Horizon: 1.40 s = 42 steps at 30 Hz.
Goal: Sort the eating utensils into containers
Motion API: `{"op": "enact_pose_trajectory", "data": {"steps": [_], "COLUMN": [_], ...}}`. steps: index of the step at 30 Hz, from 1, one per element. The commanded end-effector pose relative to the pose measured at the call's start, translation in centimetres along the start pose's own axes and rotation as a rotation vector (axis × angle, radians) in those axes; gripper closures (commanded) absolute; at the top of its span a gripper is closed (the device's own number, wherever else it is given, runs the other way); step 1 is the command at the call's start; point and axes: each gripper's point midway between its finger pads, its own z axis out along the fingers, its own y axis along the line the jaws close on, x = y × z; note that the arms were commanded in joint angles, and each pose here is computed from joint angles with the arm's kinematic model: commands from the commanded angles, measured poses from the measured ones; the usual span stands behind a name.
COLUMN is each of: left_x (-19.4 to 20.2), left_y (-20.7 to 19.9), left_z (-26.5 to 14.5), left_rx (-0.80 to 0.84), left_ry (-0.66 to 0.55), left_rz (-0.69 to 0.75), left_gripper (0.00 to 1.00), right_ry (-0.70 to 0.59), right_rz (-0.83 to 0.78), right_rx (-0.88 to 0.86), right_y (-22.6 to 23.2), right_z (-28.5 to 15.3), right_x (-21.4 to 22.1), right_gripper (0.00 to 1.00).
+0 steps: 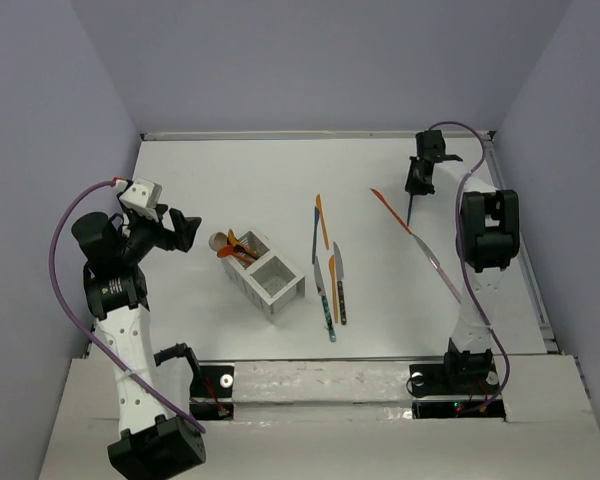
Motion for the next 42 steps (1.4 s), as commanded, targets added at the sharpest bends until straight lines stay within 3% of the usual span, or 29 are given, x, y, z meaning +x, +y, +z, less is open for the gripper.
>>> {"op": "enact_pose_trajectory", "data": {"steps": [1, 4, 8, 11, 12, 13, 14, 16, 21, 29, 42], "left_x": [-1.0, -1.3, -1.6, -1.6, -1.5, -1.5, -1.4, -1.3, -1.1, -1.1, -1.1], "left_y": [-0.3, -0.3, -0.4, -0.3, -0.2, 0.0, 0.2, 0.6, 0.9, 1.0, 0.8], "left_z": [-0.2, -0.4, -0.7, -0.7, -0.7, -0.7, -0.7, -0.6, -0.8, -0.8, -0.8], "left_rx": [0.006, -0.006, -0.013, -0.021, -0.027, -0.035, -0.047, -0.057, -0.072, -0.072, -0.06], "left_ry": [-0.047, -0.058, -0.074, -0.079, -0.077, -0.076, -0.073, -0.068, -0.066, -0.069, -0.073], "left_rz": [0.051, 0.061, 0.078, 0.084, 0.086, 0.085, 0.083, 0.077, 0.072, 0.072, 0.077], "left_gripper": [0.06, 0.06, 0.06, 0.05, 0.05, 0.05, 0.05, 0.05, 0.05, 0.05, 0.05], "right_ry": [-0.281, -0.451, -0.789, -0.93, -1.054, -1.072, -1.187, -1.275, -1.281, -1.195, -1.18], "right_rz": [-0.016, -0.094, -0.198, -0.297, -0.321, -0.368, -0.361, -0.442, -0.653, -0.642, -0.731], "right_rx": [-0.073, -0.072, -0.29, -0.451, -0.596, -0.671, -0.817, -1.027, -1.267, -1.403, -1.329], "right_y": [1.6, 3.5, 12.5, 17.8, 21.3, 23.0, 24.9, 28.8, 36.4, 39.9, 41.9], "right_z": [-10.3, -15.7, -29.3, -35.2, -40.8, -41.4, -45.4, -49.6, -50.3, -47.2, -40.1], "right_x": [-7.6, -9.7, -11.0, -7.6, -6.1, -3.6, -2.8, 1.7, 9.7, 14.3, 18.1], "right_gripper": [1.0, 1.0, 1.0, 1.0, 1.0, 1.0, 1.0, 1.0, 1.0, 1.0, 1.0]}}
